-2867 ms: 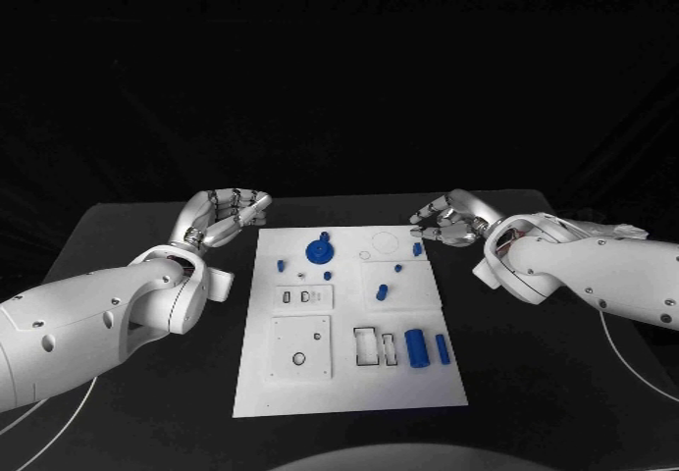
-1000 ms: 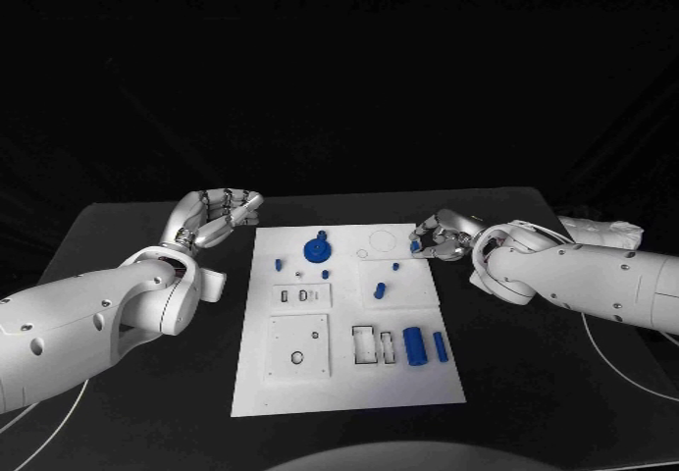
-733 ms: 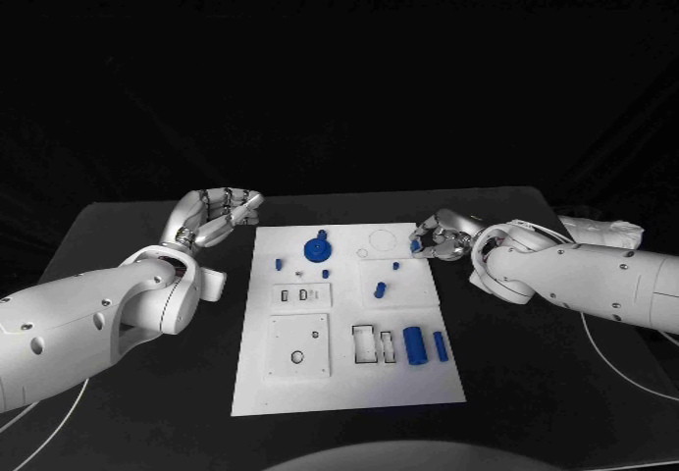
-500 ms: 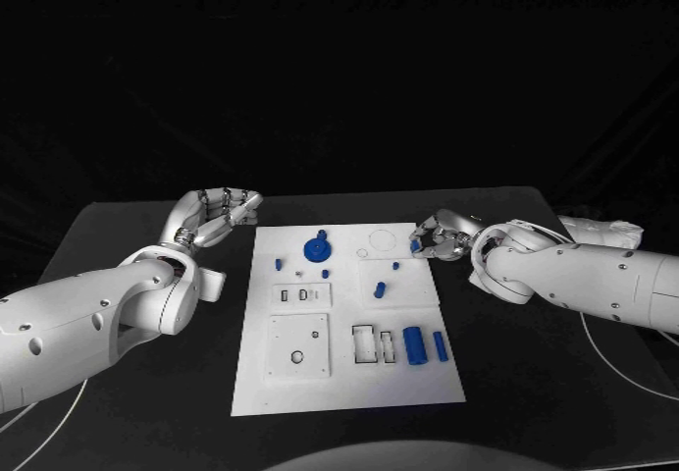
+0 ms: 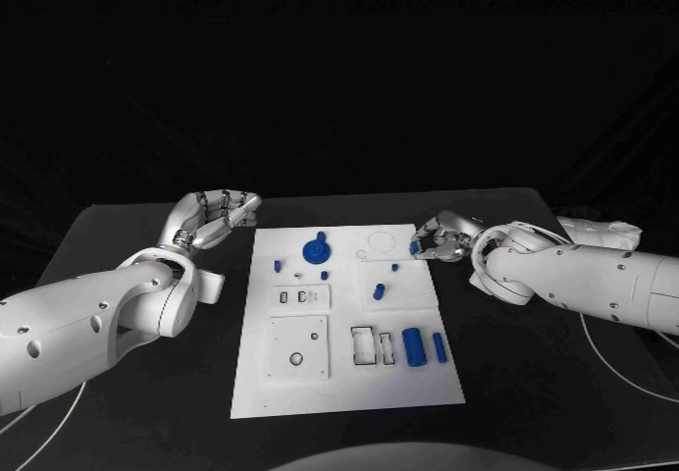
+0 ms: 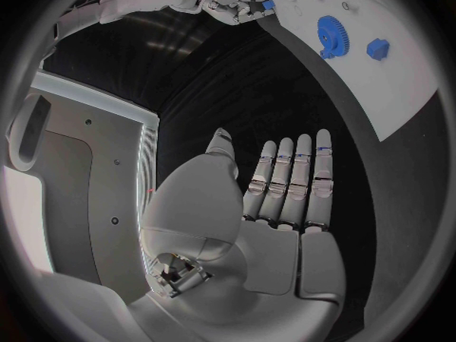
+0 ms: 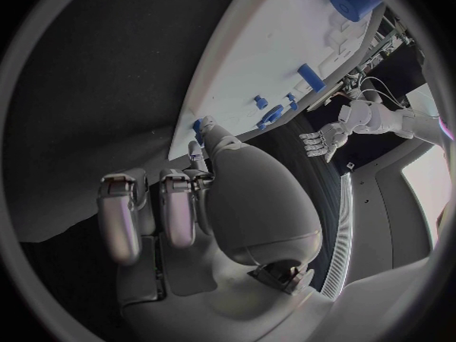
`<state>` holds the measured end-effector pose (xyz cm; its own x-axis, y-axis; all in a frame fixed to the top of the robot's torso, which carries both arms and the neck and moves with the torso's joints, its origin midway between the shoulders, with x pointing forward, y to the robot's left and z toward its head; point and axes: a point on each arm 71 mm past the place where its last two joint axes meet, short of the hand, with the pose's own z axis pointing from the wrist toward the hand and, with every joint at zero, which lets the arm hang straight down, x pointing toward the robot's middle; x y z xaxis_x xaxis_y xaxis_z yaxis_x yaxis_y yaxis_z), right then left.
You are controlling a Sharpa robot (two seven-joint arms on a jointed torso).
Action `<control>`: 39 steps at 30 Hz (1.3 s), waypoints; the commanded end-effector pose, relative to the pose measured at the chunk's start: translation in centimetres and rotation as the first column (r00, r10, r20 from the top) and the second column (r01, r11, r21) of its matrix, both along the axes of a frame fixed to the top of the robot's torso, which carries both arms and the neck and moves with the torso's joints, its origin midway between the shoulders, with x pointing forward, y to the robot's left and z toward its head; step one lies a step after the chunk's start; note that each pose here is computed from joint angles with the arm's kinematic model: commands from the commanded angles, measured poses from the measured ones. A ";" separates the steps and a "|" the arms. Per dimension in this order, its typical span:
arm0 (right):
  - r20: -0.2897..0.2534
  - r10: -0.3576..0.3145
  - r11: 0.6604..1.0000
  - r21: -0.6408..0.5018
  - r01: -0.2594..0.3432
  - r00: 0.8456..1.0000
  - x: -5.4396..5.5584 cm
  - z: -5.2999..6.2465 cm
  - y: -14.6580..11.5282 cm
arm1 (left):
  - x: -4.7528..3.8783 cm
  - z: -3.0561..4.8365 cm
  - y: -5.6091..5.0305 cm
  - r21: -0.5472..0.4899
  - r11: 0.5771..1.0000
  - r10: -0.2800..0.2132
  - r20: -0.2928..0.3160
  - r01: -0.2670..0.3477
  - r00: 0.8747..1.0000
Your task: Assemble the parts on the task board
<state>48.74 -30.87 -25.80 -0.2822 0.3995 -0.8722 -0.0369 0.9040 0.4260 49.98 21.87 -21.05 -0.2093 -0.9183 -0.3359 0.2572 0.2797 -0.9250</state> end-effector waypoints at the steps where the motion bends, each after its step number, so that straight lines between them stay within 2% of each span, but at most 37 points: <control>1: -0.017 -0.007 1.000 0.012 0.007 1.000 0.0 -0.3 0.1 | -0.04 0.11 -0.2 -0.002 1.000 -0.013 0.009 0.013 1.000; 15: -0.047 -0.058 0.995 0.078 0.061 0.997 0.1 -0.6 -0.3 | -0.03 0.09 -0.2 -0.001 1.000 -0.012 0.007 0.012 1.000; 39: -0.041 -0.056 0.994 0.097 0.059 0.998 0.2 -0.6 0.1 | -0.04 0.10 -0.3 -0.002 1.000 -0.013 0.008 0.013 1.000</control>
